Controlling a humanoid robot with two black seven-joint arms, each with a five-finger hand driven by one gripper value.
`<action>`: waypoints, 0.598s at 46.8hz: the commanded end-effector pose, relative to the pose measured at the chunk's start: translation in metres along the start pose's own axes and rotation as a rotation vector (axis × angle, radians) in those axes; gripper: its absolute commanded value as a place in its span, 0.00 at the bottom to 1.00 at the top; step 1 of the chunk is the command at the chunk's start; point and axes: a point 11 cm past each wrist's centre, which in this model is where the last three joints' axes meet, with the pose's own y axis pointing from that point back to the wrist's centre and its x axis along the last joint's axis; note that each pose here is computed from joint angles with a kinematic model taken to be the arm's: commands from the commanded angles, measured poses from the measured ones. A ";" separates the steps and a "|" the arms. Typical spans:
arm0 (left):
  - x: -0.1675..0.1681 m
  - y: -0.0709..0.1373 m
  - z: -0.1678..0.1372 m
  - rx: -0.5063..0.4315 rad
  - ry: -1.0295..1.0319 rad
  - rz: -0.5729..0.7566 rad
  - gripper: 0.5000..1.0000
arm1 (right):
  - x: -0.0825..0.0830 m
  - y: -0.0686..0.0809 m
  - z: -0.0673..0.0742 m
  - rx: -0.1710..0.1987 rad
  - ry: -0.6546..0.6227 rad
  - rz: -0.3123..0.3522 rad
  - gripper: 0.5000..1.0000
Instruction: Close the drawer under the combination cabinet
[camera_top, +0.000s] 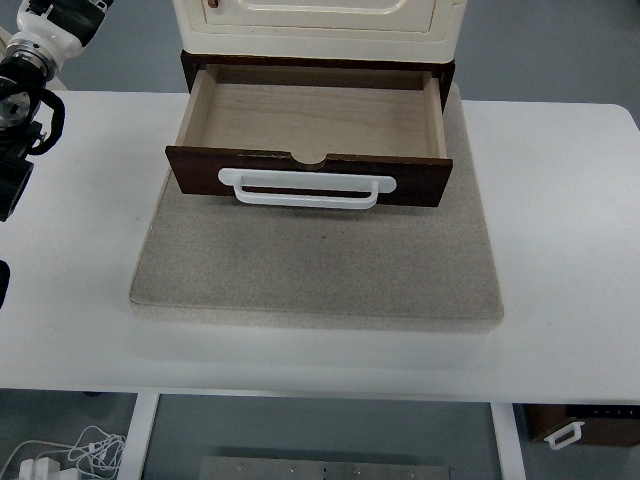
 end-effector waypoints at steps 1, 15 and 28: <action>-0.001 0.000 -0.002 0.007 -0.010 -0.002 1.00 | 0.000 0.000 0.001 -0.001 0.000 0.001 0.90; -0.007 -0.002 0.002 0.006 -0.036 -0.015 0.99 | 0.000 0.000 0.000 0.000 0.000 -0.001 0.90; -0.028 -0.006 0.040 -0.040 -0.122 -0.066 0.99 | 0.000 0.000 0.000 0.000 0.000 -0.001 0.90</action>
